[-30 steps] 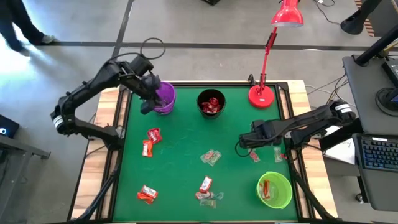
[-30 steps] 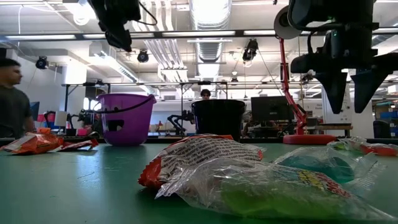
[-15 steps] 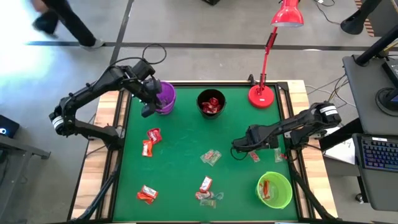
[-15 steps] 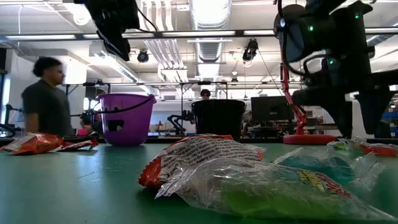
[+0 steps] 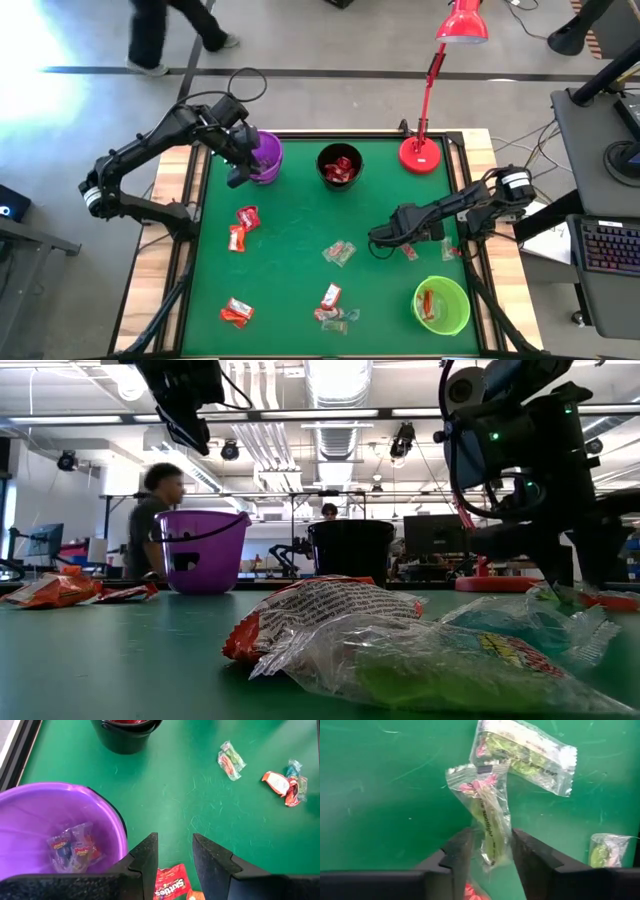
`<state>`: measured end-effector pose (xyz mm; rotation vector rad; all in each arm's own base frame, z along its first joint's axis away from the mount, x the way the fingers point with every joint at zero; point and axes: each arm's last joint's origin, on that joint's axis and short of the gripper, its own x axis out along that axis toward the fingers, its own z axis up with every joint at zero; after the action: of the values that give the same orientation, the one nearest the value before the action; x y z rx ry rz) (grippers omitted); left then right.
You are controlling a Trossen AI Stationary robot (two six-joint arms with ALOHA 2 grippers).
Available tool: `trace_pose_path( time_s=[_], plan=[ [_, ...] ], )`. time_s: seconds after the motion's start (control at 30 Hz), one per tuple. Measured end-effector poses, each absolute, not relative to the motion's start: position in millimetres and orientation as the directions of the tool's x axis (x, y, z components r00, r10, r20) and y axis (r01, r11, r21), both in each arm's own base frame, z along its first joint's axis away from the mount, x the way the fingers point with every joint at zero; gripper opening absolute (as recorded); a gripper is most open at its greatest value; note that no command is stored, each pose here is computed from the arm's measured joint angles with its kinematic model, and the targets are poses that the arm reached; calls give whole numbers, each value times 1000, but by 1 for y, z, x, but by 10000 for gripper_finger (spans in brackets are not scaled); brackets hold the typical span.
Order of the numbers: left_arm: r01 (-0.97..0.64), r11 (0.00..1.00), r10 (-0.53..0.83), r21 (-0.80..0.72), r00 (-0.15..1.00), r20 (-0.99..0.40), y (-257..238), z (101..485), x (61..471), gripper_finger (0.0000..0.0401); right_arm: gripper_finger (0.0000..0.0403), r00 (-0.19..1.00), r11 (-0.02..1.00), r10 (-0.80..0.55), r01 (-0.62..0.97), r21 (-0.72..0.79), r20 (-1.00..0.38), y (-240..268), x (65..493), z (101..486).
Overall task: Sort candy
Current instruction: Put the green gummy into the violet bucket
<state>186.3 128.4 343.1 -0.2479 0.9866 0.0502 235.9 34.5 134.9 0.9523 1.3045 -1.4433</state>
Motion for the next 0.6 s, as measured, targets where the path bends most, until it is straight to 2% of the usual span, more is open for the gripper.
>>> trace_pose_path(
  time_s=[0.3, 0.43, 0.6],
  plan=[
    [-156, 970, -71, -186, 550, -832, 128, 343, 186, 103, 21, -242, -5, -135, 970, -244, -961, 34, 233, 140],
    [-156, 970, -74, -188, 548, -833, 128, 343, 186, 103, 13, -231, 13, -88, 972, -233, -969, 36, 235, 145],
    [-151, 971, -73, -185, 548, -833, 128, 343, 186, 103, 13, -105, 60, -93, 992, -111, -990, 38, 245, 171]
  ],
)
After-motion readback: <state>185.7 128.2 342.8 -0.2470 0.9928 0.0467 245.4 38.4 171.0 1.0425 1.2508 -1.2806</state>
